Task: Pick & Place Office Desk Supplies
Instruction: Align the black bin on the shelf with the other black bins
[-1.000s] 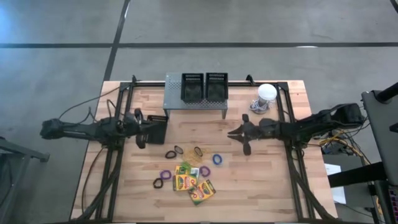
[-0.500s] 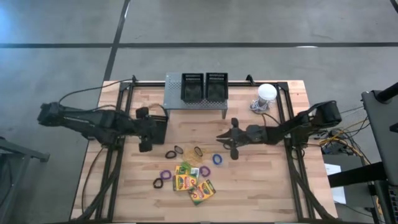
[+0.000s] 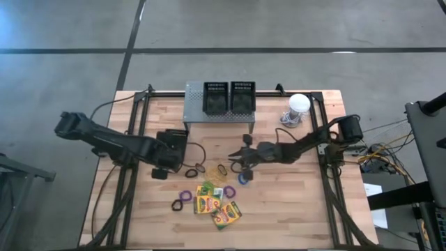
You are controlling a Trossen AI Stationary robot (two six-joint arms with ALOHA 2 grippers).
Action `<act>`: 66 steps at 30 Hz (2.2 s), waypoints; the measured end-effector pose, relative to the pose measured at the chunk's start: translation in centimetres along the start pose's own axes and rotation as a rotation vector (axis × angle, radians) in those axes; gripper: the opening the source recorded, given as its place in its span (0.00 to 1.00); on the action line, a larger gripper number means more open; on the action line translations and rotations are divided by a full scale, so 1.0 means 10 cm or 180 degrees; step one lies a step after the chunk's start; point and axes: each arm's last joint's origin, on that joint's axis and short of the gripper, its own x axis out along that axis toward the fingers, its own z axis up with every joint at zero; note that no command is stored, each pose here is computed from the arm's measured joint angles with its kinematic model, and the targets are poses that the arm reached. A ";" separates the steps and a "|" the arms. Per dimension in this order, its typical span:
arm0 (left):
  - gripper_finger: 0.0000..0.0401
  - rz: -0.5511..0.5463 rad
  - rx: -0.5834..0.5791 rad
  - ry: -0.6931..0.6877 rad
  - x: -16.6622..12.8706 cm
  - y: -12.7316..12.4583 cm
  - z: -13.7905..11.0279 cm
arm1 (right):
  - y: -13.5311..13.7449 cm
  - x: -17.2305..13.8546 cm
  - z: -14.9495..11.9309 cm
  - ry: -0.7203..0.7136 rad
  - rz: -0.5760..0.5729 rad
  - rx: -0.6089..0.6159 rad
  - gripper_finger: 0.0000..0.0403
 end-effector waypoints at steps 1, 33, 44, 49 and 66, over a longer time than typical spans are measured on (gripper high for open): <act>0.54 -0.0005 0.0027 0.0002 0.04 -0.01 -0.01 | 0.00 0.01 0.02 0.0022 -0.0001 -0.0041 0.15; 0.41 -0.0442 -0.0401 0.0069 0.25 0.01 0.06 | 0.06 -0.13 0.12 0.0030 0.0068 -0.0099 0.15; 0.39 -0.0447 -0.0422 0.0066 0.42 0.01 0.15 | 0.06 -0.13 0.12 0.0016 0.0066 -0.0158 0.15; 0.28 -0.0444 -0.0398 0.0120 0.50 -0.02 0.17 | 0.06 -0.13 0.13 0.0012 0.0066 -0.0204 0.15; 0.03 -0.0691 -0.0558 0.0561 0.03 0.06 0.22 | 0.06 -0.12 0.13 0.0008 0.0068 -0.0206 0.15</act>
